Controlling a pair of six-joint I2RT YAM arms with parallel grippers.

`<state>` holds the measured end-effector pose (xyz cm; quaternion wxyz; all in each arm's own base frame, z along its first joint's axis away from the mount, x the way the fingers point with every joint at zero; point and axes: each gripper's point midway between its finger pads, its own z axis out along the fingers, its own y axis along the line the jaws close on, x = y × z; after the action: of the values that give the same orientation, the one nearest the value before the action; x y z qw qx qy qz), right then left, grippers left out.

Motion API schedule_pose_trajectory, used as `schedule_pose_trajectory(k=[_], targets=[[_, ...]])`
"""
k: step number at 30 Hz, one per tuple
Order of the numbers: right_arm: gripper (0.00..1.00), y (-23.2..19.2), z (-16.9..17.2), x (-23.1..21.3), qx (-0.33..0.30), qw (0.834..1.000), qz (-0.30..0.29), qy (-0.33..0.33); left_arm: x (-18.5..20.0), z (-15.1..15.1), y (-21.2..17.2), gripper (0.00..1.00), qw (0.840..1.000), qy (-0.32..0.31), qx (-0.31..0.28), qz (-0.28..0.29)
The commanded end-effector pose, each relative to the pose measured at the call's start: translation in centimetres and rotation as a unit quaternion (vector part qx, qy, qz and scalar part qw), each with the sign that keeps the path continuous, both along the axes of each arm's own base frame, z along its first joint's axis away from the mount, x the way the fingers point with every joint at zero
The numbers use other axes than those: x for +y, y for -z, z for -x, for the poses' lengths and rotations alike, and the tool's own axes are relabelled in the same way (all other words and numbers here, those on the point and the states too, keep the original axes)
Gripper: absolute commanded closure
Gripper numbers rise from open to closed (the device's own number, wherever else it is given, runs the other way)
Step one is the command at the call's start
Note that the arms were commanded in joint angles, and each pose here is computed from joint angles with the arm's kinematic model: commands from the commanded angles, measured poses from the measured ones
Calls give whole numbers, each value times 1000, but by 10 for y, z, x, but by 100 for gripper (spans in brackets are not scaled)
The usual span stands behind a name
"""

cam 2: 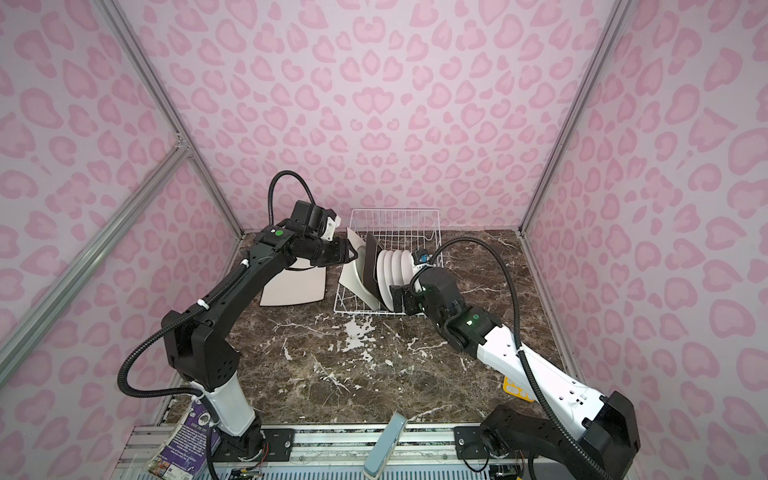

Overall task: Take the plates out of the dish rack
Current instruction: 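Reach the left gripper to the next square white plate in the rack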

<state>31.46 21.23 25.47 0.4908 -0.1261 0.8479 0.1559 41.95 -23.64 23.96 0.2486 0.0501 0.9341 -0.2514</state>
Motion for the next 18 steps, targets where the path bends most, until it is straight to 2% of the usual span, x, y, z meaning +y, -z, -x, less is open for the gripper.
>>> schedule_pose_trajectory(k=[1,9,18], targets=[[1,0,-3,-2,-2,1000,-5,12,-5,-5,0,45,1000,3,-4,-2],[1,4,-1,-7,1,1000,-2,19,-17,-5,23,47,1000,12,19,2],[1,6,1,-8,2,1000,-3,19,-13,-9,48,54,999,-1,26,-29]])
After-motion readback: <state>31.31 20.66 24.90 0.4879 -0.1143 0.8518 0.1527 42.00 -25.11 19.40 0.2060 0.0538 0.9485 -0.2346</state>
